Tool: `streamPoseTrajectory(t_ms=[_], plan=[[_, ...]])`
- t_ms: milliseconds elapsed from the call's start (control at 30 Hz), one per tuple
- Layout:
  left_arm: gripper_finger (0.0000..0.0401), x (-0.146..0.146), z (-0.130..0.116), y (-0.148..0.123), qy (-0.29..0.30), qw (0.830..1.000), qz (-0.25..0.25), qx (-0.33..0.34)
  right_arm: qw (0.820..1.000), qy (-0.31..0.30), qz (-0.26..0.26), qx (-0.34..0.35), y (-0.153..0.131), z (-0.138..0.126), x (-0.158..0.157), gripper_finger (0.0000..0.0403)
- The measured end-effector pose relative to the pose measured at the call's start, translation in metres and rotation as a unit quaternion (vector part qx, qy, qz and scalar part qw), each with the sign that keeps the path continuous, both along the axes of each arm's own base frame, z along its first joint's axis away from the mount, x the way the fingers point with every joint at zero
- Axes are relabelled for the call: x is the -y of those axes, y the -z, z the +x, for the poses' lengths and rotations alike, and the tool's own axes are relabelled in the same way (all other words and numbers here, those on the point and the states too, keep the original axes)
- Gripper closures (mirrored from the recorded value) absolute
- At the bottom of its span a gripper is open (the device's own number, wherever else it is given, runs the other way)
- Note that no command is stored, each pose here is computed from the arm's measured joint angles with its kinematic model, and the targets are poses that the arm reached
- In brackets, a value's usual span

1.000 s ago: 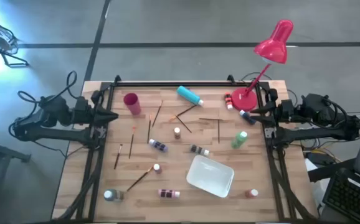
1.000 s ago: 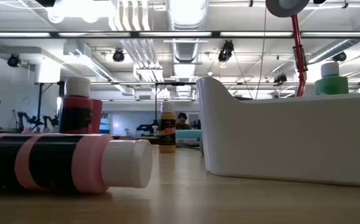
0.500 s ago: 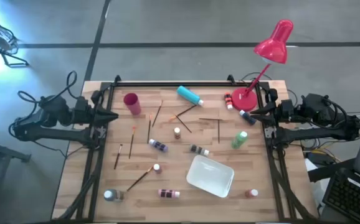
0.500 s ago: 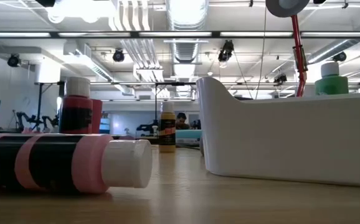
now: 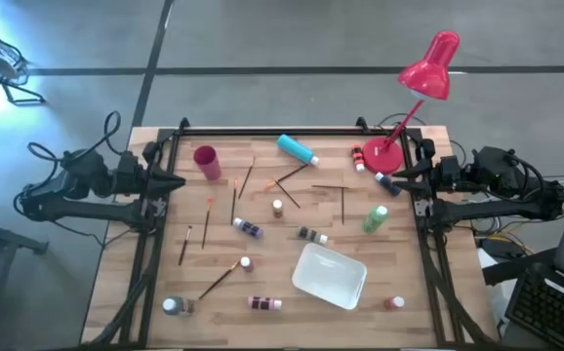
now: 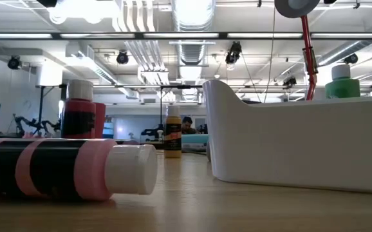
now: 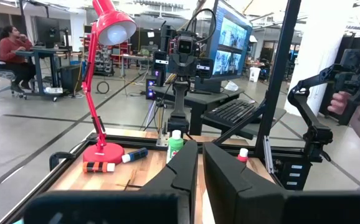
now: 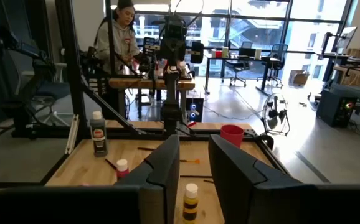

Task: Pick & Place Paint Supplies
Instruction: Put the orange paintbrush into the pink cup

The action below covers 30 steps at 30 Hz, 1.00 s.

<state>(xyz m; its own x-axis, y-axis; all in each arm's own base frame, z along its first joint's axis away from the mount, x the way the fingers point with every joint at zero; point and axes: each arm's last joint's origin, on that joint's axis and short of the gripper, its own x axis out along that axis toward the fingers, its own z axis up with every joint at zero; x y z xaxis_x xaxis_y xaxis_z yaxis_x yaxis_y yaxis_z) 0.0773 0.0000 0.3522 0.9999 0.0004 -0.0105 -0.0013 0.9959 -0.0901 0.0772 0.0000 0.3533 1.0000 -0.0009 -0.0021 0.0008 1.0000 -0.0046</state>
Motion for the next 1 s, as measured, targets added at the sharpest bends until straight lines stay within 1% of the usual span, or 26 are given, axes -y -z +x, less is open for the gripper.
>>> streamPoseTrajectory(t_ms=[200, 300, 433, 533, 600, 700, 867, 1000], plan=[[0.0369, 0.0, 0.0, 0.0, 0.0, 1.0, 0.0, 0.0, 1.0, 0.0, -0.014, 0.005, -0.001, 0.0, 0.0, 0.03], [0.0369, 0.0, 0.0, 0.0, 0.0, 1.0, 0.0, 0.0, 1.0, 0.0, -0.001, 0.006, -0.001, 0.0, 0.0, 0.0293], [0.0369, 0.0, 0.0, 0.0, 0.0, 1.0, 0.0, 0.0, 0.999, 0.0, 0.037, 0.001, 0.0, 0.003, 0.0, 0.0285], [0.0369, 0.0, 0.0, 0.0, 0.0, 1.0, 0.0, 0.0, 0.999, 0.001, 0.033, 0.002, -0.001, 0.008, 0.0, 0.0278], [0.0369, 0.0, 0.0, 0.0, 0.0, 1.0, 0.0, 0.0, 0.999, 0.014, 0.027, 0.016, -0.005, 0.013, 0.001, 0.0275], [0.0369, 0.0, 0.0, 0.0, 0.0, 1.0, 0.0, 0.0, 0.998, 0.049, 0.036, 0.023, -0.007, 0.025, 0.003, 0.027], [0.0369, 0.0, 0.0, 0.0, 0.0, 1.0, 0.0, 0.0, 0.995, 0.087, 0.011, -0.046, -0.003, 0.046, 0.005, 0.0255], [0.0369, 0.0, 0.0, 0.0, 0.0, 1.0, 0.0, 0.0, 0.988, 0.113, -0.013, -0.103, -0.002, 0.062, 0.007, 0.0246]])
